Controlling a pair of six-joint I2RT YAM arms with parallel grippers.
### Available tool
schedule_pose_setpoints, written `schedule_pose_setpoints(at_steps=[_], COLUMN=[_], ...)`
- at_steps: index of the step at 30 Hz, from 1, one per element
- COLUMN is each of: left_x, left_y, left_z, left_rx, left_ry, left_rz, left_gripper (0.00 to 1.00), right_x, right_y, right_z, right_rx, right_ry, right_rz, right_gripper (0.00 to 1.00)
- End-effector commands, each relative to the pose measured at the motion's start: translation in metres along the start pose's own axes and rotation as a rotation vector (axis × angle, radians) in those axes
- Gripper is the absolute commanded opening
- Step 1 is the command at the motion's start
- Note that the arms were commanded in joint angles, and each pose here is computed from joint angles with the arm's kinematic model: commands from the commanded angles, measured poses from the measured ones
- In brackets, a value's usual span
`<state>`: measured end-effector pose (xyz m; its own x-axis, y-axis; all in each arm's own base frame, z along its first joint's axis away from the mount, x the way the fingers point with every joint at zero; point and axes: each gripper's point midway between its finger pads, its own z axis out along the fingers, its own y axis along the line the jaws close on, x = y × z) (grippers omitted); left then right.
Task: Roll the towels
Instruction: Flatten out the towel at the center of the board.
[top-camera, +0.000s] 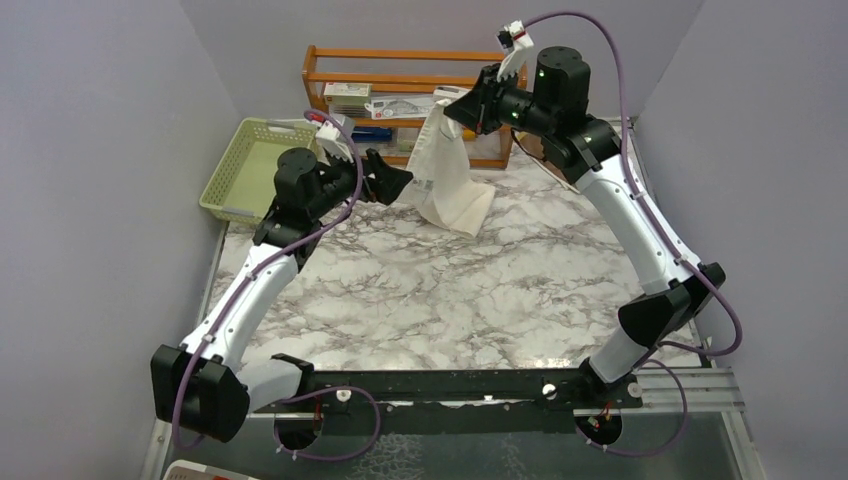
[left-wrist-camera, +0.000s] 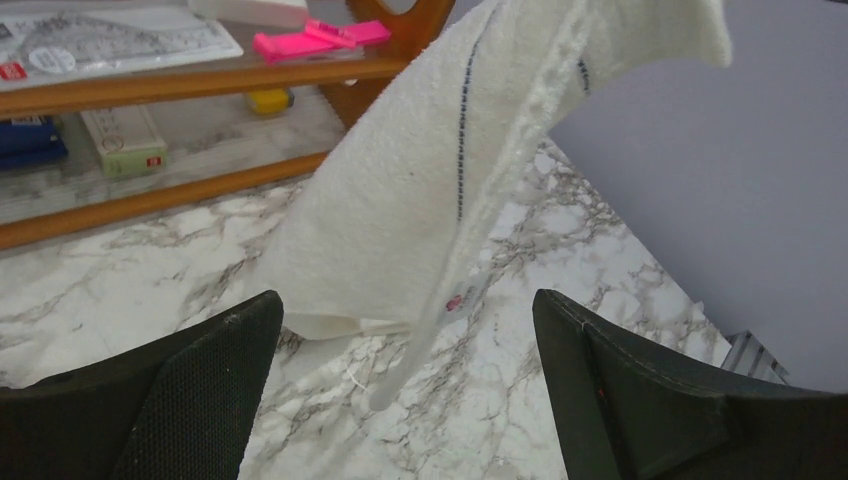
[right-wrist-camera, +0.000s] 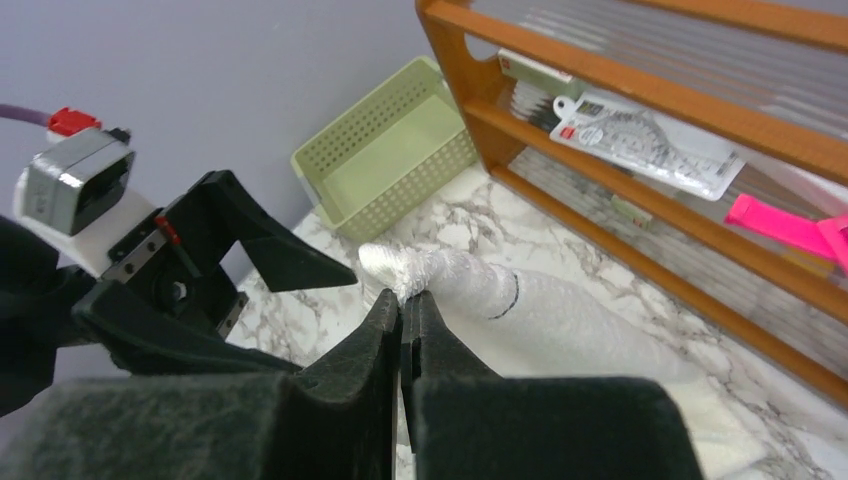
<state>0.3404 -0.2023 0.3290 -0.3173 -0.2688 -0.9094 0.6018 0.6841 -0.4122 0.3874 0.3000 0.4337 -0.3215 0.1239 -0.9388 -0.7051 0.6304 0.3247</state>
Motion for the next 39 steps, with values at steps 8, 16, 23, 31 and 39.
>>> schedule_pose_setpoints(at_steps=[8, 16, 23, 31, 39], left_x=[0.056, 0.054, -0.05, -0.156, -0.128], left_y=[-0.009, 0.035, 0.042, -0.035, -0.068], left_z=[0.033, 0.023, -0.018, -0.096, -0.09], left_rx=[0.108, -0.103, -0.319, -0.277, -0.074], left_ry=[0.094, 0.132, -0.024, -0.309, -0.246], left_rz=[-0.021, 0.064, 0.254, 0.29, 0.17], left_gripper=[0.9, 0.0, 0.0, 0.0, 0.0], right_x=[0.018, 0.003, -0.03, -0.051, -0.073], right_y=[0.011, 0.007, 0.002, 0.03, 0.039], right_z=[-0.016, -0.038, -0.073, -0.094, -0.145], right_rx=[-0.022, 0.037, 0.145, 0.06, 0.133], right_ry=[0.079, 0.044, -0.057, -0.074, -0.226], right_rz=[-0.007, -0.105, -0.207, -0.271, -0.295], right_gripper=[0.01, 0.01, 0.01, 0.01, 0.01])
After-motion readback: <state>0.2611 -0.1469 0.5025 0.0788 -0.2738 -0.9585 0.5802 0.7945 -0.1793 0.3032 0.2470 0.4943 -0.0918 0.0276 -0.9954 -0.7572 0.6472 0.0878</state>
